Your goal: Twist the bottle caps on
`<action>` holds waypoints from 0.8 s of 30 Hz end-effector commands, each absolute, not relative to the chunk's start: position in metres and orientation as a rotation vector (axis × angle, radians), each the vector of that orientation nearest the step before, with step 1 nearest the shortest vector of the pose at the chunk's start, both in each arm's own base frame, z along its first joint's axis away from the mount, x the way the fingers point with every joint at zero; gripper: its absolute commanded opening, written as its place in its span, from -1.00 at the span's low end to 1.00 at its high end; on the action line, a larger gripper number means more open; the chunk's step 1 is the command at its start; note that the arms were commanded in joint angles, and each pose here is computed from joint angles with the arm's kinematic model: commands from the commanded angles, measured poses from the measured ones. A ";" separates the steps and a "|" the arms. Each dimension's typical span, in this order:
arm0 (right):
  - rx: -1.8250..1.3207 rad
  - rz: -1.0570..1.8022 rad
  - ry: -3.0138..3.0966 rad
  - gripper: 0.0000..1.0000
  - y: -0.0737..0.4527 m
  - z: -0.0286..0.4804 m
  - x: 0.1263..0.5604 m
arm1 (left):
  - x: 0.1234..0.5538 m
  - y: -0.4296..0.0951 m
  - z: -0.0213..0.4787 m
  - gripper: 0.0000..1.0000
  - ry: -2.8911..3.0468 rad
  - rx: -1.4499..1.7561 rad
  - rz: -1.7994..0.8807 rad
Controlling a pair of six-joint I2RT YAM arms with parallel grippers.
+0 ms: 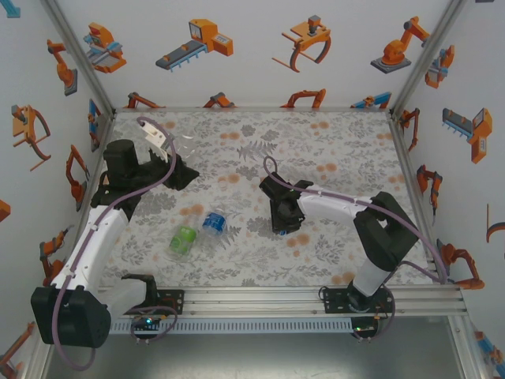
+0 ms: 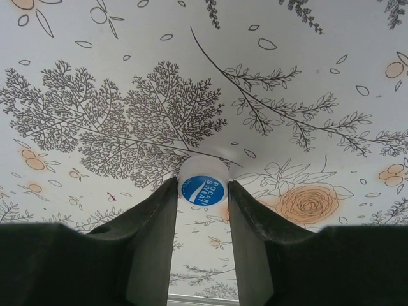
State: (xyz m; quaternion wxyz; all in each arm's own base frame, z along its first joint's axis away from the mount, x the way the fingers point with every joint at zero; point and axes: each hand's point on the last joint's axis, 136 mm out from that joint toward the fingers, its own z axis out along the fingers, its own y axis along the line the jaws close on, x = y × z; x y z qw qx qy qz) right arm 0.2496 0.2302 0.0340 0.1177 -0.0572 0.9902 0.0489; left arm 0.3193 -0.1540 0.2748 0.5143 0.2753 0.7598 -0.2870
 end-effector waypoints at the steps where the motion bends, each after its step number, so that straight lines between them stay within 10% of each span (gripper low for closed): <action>1: -0.159 0.153 2.884 -0.29 0.237 0.037 0.254 | 0.320 -0.155 0.284 -0.82 1.795 0.674 -0.700; 24: -0.161 0.147 2.894 -0.25 0.237 0.034 0.254 | 0.320 -0.157 0.284 -0.82 1.795 0.675 -0.714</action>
